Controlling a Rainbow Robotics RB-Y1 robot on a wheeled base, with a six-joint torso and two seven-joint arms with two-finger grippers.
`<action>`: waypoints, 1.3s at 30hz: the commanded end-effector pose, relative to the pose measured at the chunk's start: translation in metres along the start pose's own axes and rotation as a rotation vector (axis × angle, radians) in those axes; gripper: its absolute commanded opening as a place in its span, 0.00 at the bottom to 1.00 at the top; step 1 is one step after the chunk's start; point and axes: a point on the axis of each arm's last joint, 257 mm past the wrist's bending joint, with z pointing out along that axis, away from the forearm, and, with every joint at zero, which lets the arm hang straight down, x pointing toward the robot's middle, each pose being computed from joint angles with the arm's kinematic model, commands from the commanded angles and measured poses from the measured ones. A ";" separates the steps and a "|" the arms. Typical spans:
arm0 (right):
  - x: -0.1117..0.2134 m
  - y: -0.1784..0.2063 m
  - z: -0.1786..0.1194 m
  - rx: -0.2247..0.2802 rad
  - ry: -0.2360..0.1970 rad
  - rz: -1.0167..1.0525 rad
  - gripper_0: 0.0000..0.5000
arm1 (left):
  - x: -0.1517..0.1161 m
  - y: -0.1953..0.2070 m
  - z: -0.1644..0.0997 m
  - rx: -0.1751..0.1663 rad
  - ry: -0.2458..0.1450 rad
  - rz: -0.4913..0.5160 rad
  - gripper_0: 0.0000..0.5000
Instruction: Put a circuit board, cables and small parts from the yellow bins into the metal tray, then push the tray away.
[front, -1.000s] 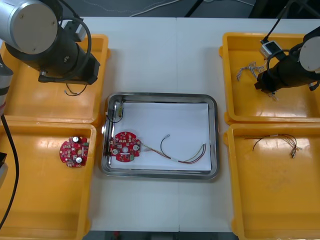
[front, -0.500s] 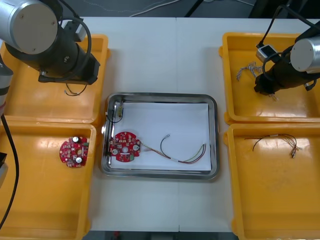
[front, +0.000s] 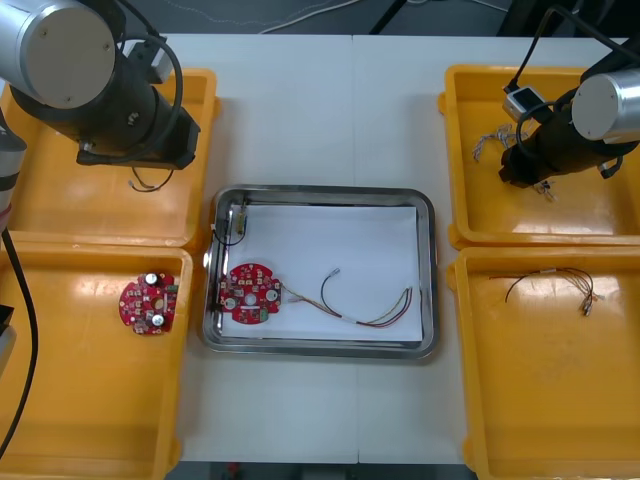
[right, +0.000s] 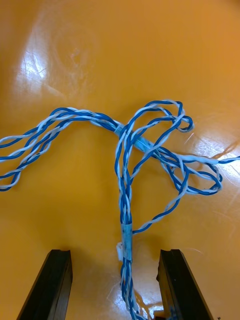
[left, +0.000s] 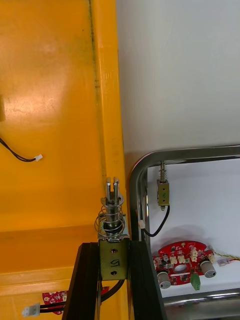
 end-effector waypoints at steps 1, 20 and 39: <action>-0.029 0.010 -0.008 -0.001 -0.041 -0.027 1.00 | -0.004 0.015 -0.010 -0.028 -0.032 -0.013 0.00; -0.034 0.009 -0.008 0.003 -0.061 -0.030 0.00 | -0.004 0.015 -0.010 -0.027 -0.031 -0.012 0.00; -0.037 -0.004 -0.051 -0.016 -0.026 -0.060 0.00 | -0.003 0.015 -0.010 -0.026 -0.029 -0.012 0.00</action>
